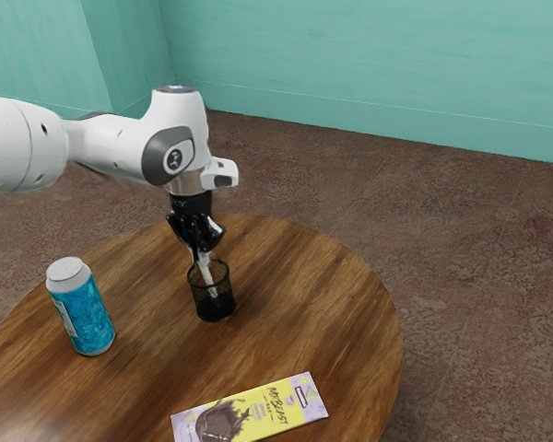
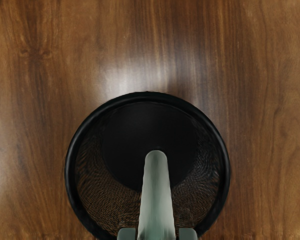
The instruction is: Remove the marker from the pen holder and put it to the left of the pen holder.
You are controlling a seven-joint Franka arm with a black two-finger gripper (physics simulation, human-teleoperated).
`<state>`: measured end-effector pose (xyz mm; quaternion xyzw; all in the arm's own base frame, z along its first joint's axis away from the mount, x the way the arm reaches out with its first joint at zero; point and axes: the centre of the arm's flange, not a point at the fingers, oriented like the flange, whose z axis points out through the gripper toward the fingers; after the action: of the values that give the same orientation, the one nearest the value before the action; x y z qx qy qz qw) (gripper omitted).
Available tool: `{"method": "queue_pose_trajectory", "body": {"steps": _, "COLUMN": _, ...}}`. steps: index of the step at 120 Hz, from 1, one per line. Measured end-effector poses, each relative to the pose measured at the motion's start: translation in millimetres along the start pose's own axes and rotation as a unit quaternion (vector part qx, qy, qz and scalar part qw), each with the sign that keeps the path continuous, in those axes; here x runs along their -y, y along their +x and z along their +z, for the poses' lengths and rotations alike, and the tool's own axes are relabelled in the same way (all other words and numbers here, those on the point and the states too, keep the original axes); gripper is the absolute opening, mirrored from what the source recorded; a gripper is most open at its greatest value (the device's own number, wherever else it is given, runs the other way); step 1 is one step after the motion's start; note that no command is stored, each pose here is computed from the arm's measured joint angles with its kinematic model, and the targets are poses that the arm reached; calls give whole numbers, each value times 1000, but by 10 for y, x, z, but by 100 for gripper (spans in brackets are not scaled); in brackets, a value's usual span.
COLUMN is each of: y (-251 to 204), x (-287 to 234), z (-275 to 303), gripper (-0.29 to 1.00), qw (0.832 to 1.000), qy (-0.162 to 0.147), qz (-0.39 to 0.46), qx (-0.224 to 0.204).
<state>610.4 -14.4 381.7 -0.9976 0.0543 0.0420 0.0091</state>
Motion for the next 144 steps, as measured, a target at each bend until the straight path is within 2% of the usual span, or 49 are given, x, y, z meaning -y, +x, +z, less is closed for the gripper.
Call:
{"method": "queue_pose_trajectory", "body": {"steps": 27, "y": -676, "x": 146, "z": -780, "gripper": -6, "qw": 999, "qy": -20, "qz": -3, "qx": -45}}
{"method": "queue_pose_trajectory", "body": {"steps": 44, "y": -853, "x": 354, "z": -840, "gripper": -6, "qw": 999, "qy": -17, "qz": -16, "qx": -39}}
{"method": "queue_pose_trajectory", "body": {"steps": 64, "y": -1040, "x": 687, "z": -431, "gripper": -6, "qw": 999, "qy": -18, "qz": -48, "qx": 9}}
{"method": "queue_pose_trajectory", "body": {"steps": 78, "y": -1155, "x": 647, "z": -126, "gripper": -6, "qw": 997, "qy": -23, "qz": -47, "qx": 60}}
{"method": "queue_pose_trajectory", "body": {"steps": 94, "y": -1068, "x": 576, "z": -159, "gripper": -5, "qw": 993, "qy": -24, "qz": -41, "qx": 110}}
{"method": "queue_pose_trajectory", "body": {"steps": 118, "y": -1096, "x": 420, "z": -151, "gripper": 36, "qw": 986, "qy": -40, "qz": -29, "qx": 159}}
{"method": "queue_pose_trajectory", "body": {"steps": 144, "y": -1180, "x": 466, "z": -190, "gripper": 57, "qw": 983, "qy": -51, "qz": -31, "qx": 175}}
